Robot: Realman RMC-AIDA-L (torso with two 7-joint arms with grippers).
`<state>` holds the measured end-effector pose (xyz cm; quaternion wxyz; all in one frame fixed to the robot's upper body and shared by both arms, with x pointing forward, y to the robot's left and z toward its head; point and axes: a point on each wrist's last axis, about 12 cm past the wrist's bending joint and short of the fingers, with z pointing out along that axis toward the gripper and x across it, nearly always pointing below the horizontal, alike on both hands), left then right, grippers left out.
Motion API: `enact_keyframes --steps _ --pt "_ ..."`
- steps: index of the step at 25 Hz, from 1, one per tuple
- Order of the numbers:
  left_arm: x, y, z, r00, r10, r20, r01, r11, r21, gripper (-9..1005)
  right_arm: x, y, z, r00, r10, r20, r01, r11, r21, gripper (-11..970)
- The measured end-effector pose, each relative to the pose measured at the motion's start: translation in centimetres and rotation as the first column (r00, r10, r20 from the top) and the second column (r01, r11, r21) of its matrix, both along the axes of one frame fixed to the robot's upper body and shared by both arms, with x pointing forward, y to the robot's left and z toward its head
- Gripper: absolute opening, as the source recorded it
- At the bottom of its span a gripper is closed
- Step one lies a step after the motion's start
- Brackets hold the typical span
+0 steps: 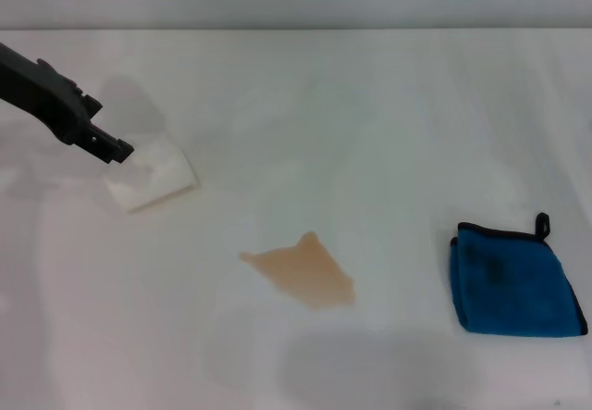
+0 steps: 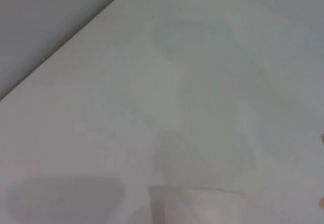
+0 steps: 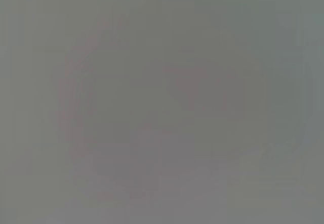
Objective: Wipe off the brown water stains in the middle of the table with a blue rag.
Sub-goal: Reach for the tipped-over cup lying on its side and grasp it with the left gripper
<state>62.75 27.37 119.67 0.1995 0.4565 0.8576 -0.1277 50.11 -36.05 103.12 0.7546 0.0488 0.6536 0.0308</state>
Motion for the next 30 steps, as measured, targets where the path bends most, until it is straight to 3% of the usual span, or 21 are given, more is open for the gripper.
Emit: enact_keyframes --steps 8,30 --pt "0.5 -1.1 -0.8 0.999 -0.051 0.001 0.051 0.998 0.045 852 0.0 0.0 0.0 1.000 0.000 0.000 0.000 1.000 0.000 838" --pt "1.5 -3.2 -3.9 0.997 -0.054 0.050 0.051 0.996 0.070 849 0.0 -0.1 0.0 1.000 -0.006 -0.003 0.006 1.000 0.000 838"
